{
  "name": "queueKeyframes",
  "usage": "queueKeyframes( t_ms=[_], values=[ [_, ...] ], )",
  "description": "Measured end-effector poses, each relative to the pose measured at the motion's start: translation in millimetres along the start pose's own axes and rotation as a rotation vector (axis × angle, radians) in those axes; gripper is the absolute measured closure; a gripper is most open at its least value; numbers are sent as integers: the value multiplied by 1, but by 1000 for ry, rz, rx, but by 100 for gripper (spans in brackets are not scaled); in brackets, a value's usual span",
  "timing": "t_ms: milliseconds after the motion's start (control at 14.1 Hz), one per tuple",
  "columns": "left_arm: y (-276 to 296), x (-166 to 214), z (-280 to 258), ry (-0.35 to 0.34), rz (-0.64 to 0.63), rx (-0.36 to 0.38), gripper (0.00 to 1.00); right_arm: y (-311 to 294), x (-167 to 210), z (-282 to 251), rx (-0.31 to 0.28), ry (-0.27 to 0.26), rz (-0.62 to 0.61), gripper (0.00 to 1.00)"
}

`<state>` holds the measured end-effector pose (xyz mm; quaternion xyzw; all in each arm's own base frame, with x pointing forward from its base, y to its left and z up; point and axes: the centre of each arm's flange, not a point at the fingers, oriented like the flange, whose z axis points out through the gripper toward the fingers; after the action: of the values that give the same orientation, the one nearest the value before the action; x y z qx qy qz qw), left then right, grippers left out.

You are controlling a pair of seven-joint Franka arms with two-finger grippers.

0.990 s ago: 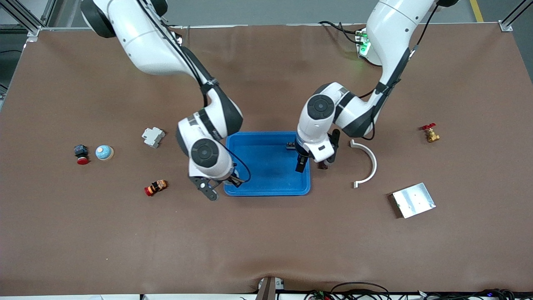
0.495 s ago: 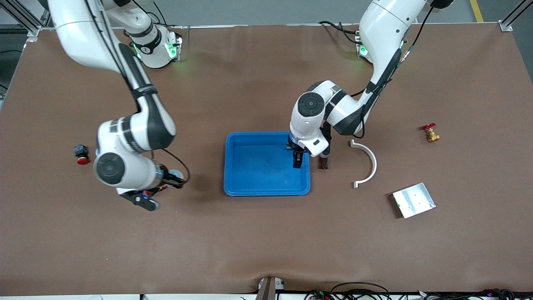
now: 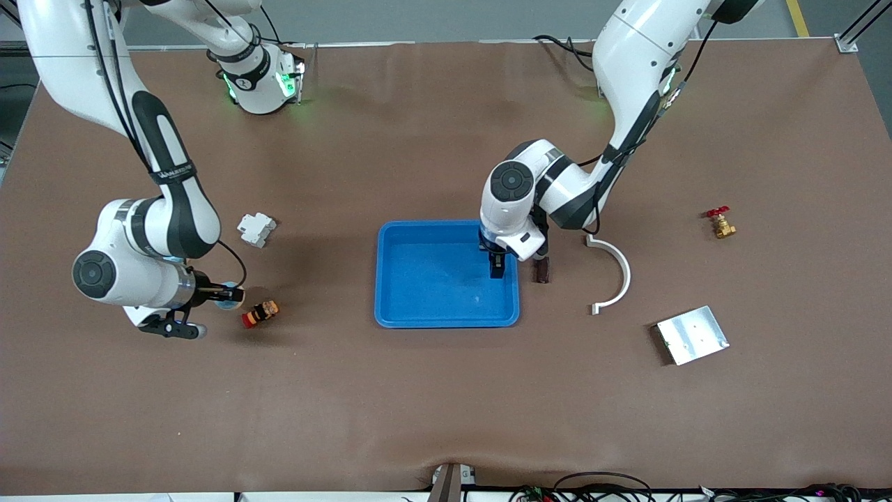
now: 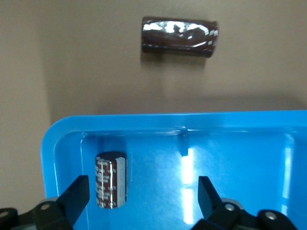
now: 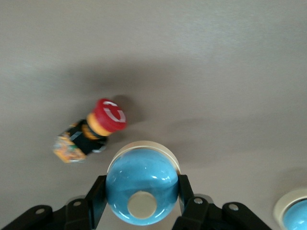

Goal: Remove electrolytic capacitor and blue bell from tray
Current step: 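Place the blue button near the first while the left grasps another capacitor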

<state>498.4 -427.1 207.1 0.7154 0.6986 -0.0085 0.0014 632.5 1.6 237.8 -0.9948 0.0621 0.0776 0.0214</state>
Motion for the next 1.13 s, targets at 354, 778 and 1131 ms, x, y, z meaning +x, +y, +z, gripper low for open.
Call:
queueKeyframes(
  t_ms=[354, 778, 1131],
  values=[
    [-3, -3, 21, -5, 0, 13, 0, 8, -3, 15, -4, 58, -19, 37],
    [3, -7, 14, -20, 0, -7, 0, 9, -8, 22, -6, 41, -17, 10],
    [4, -8, 12, -7, 27, -26, 0, 5, -2, -15, 1, 45, -23, 0]
  ],
)
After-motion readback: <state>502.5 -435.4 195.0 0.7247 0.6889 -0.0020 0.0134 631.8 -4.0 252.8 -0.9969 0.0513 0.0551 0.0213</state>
